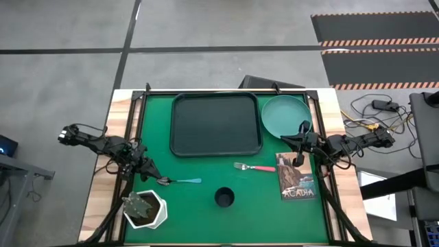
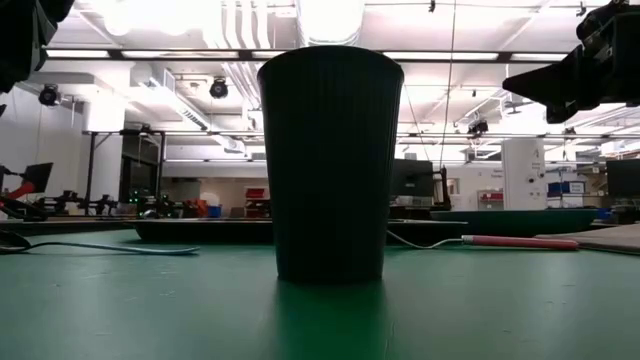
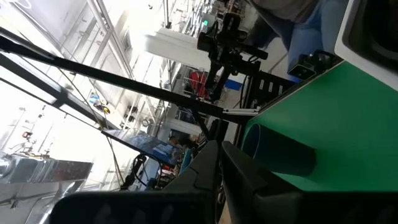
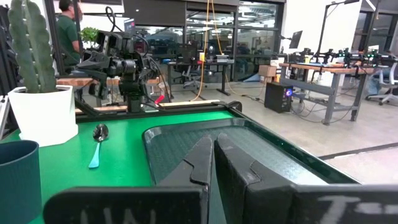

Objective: Pick and place plate/cup/fork/spoon on tray

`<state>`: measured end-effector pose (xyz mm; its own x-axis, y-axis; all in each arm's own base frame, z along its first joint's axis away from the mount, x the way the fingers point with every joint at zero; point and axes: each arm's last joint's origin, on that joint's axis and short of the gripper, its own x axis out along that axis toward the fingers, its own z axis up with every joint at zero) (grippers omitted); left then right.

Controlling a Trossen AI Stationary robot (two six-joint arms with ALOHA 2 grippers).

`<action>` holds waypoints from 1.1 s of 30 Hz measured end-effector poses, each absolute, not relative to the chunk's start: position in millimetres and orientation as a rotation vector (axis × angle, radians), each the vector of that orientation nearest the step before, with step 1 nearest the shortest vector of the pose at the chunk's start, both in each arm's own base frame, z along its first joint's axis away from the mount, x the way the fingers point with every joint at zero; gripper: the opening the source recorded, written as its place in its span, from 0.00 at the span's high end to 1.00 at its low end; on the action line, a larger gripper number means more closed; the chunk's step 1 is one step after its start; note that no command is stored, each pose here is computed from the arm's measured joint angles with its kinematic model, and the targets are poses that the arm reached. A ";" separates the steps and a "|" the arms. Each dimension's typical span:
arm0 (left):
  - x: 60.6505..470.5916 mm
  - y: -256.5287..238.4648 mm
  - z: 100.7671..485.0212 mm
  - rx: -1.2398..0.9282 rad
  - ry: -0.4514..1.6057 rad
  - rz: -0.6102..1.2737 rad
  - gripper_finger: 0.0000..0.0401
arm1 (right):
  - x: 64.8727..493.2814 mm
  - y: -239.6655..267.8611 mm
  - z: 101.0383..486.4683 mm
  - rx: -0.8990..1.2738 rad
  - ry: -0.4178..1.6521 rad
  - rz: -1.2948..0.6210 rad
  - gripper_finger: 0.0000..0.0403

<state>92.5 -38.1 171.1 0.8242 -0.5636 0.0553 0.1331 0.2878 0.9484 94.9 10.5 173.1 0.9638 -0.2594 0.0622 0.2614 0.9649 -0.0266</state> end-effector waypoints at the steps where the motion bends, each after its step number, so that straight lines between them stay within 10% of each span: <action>1: 92.5 -38.1 171.0 1.196 -0.420 -0.484 1.00 | 94.8 10.5 173.2 -0.035 -0.059 -0.264 0.98; 33: 92.5 -38.1 171.1 1.196 -0.421 -0.484 1.00 | 94.9 10.5 173.2 -0.002 -0.063 -0.262 0.98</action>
